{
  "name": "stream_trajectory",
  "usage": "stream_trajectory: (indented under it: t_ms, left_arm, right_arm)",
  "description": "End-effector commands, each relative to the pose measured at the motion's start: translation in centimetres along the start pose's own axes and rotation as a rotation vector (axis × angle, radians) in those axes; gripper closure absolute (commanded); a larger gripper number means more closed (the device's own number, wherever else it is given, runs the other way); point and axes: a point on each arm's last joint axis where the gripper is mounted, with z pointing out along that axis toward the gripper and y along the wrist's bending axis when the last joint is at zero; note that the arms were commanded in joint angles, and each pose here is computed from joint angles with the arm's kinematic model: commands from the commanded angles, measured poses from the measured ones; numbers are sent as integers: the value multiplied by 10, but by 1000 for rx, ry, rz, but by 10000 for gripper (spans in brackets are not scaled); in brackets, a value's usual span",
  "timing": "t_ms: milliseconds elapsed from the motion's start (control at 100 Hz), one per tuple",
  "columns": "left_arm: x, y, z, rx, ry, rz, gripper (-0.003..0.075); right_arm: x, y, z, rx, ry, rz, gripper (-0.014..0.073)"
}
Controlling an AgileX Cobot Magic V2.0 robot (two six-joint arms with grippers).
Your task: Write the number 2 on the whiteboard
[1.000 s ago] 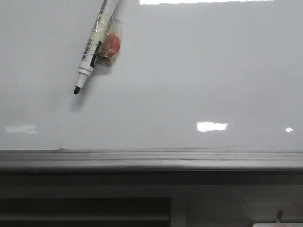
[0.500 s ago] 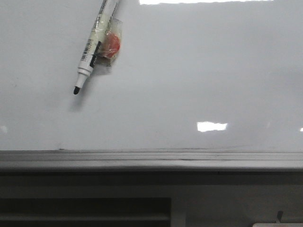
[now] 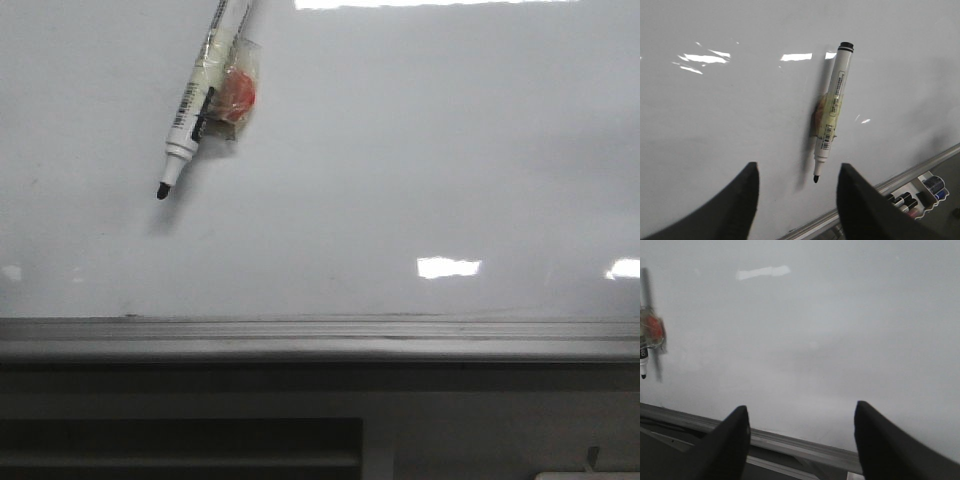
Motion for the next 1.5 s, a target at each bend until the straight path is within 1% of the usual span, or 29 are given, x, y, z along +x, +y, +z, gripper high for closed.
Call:
stream_trajectory:
  t_ms: [0, 120, 200, 280, 430, 520, 680, 740, 790, 830, 850, 860, 900, 930, 1030, 1100, 1180, 1250, 1380, 1490]
  left_arm:
    - [-16, -5, 13, 11, -64, -4, 277]
    - [-19, -14, 36, 47, -28, 46, 316]
    - [-19, -19, 55, 45, -13, 77, 336]
    - [-19, -23, 73, 44, 15, 91, 336]
    - [-16, -22, 101, 4, 65, 95, 336]
    - [-16, -20, 112, -11, 75, 125, 336]
    - [-19, -22, 121, -18, 75, 125, 343]
    - [-18, -21, 124, -25, 76, 132, 383]
    - [-17, -20, 125, -27, 81, 133, 449]
    - [-17, -20, 125, -27, 81, 133, 526]
    - [-17, -20, 125, -27, 81, 133, 584]
    - [-17, -20, 125, -27, 81, 133, 584]
    - [-18, -20, 125, -27, 79, 133, 690]
    - [-18, -20, 125, -26, 79, 135, 743]
    - [-18, -21, 123, -19, 83, 137, 740]
    - [-18, -23, 119, 2, 97, 162, 741]
    - [-18, -30, 112, 62, 142, 260, 741]
    - [-17, -40, 107, 128, 203, 344, 741]
    - [-14, -60, 99, 269, 298, 480, 741]
    - [-14, -72, 96, 341, 317, 554, 741]
  right_arm:
    - [-16, 2, -3, 5, -82, -5, 148]
    - [-17, 2, -3, 2, -95, 7, 151]
    - [-17, 2, -3, 2, -95, 7, 151]
    - [-17, 2, -3, 1, -95, 8, 151]
    - [-17, 2, -3, 1, -95, 8, 151]
    - [-17, 2, -3, 1, -95, 8, 151]
    - [-17, 2, -3, 1, -95, 8, 151]
    - [-17, 2, -3, 1, -95, 8, 151]
    - [-17, 2, -3, 1, -95, 8, 151]
    - [-17, 2, -3, 1, -95, 8, 151]
    - [-17, 2, -3, 1, -95, 8, 151]
    - [-17, 2, -3, 1, -95, 8, 151]
    - [-17, 2, -3, 1, -94, 8, 151]
    - [-17, 2, -3, 0, -92, 8, 151]
    - [-16, 3, -3, -5, -89, 14, 151]
    - [-16, 4, -3, -18, -83, 30, 151]
    - [-15, 7, -1, -54, -57, 17, 151]
    - [-18, 14, 2, -124, -13, -8, 151]
    - [-31, 31, 12, -306, 73, -65, 151]
    - [-49, 44, 24, -448, 145, -102, 151]
